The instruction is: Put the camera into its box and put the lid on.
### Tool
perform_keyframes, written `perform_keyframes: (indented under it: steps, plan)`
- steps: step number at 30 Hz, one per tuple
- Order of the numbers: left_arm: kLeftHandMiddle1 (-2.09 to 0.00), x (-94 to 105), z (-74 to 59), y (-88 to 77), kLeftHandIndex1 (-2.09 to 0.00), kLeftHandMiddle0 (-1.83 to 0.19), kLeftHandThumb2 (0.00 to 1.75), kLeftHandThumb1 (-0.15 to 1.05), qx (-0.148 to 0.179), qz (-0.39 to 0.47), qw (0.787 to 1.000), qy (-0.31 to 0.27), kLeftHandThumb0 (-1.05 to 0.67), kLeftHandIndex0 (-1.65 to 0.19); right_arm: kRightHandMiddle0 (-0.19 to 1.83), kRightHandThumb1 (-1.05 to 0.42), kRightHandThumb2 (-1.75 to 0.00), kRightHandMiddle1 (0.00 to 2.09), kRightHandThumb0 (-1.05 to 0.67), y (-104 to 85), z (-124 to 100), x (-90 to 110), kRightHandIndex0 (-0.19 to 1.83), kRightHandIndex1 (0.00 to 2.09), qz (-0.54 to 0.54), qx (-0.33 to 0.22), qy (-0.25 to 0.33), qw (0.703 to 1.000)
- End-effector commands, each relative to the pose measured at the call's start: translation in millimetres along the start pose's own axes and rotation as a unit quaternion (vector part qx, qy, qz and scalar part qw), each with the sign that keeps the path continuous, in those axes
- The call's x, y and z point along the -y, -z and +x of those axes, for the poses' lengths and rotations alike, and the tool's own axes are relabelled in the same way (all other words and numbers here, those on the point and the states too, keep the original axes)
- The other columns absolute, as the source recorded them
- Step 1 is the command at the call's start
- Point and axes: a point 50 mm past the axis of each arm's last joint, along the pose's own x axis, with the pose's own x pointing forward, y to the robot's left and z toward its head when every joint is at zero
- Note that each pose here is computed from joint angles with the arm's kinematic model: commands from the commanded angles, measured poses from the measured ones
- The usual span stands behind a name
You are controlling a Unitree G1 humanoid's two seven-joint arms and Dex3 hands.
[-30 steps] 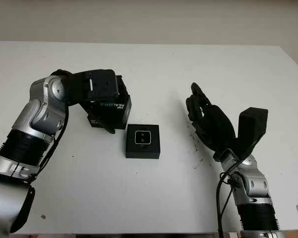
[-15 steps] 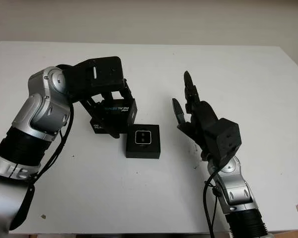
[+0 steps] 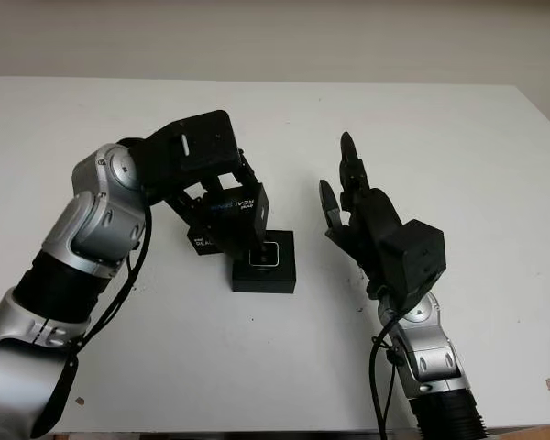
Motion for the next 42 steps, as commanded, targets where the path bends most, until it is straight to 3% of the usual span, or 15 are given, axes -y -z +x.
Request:
perform_keyframes:
  steps: [1, 11, 19, 31, 42]
  plan:
    - [-1.83, 2.6, -1.2, -4.8, -1.67, -0.4, 0.15, 1.05, 0.005, 0.005, 1.0, -0.01, -0.34, -0.27, -0.19, -1.05, -0.63, 0.0, -0.73, 0.1, 0.0, 2.1, -0.19, 0.0, 0.013, 0.006, 0.009, 1.0]
    - [-1.83, 19.3, -1.0, -5.2, -1.62, -0.44, 0.13, 1.05, -0.044, 0.024, 0.999, 0.001, -0.3, -0.26, -0.19, -1.05, -0.61, 0.0, -0.75, -2.1, 1.9, 1.3, -0.19, 0.0, 0.018, 0.015, 0.013, 1.0]
    - [-1.89, 18.7, -1.2, -3.6, -1.63, -0.45, 0.12, 1.05, -0.058, 0.011, 0.998, 0.001, -0.28, -0.27, -0.19, -1.05, -0.6, 0.0, -0.73, -1.3, 1.2, -0.4, -0.19, 0.0, 0.02, 0.015, 0.014, 1.0]
    - [-1.89, 20.9, -1.1, -10.3, -1.65, -0.44, 0.12, 1.05, -0.062, 0.001, 0.998, 0.005, -0.3, -0.24, -0.19, -1.05, -0.61, 0.01, -0.73, 0.0, 0.3, -0.6, -0.19, 0.0, 0.007, 0.012, 0.011, 1.0]
    - [-1.9, 24.6, 0.5, -15.5, -1.64, -0.42, 0.12, 1.05, -0.042, -0.019, 0.999, 0.001, -0.27, -0.22, -0.19, -1.05, -0.6, 0.03, -0.72, 1.8, 0.2, -2.0, -0.19, 0.01, 0.004, 0.004, 0.01, 1.0]
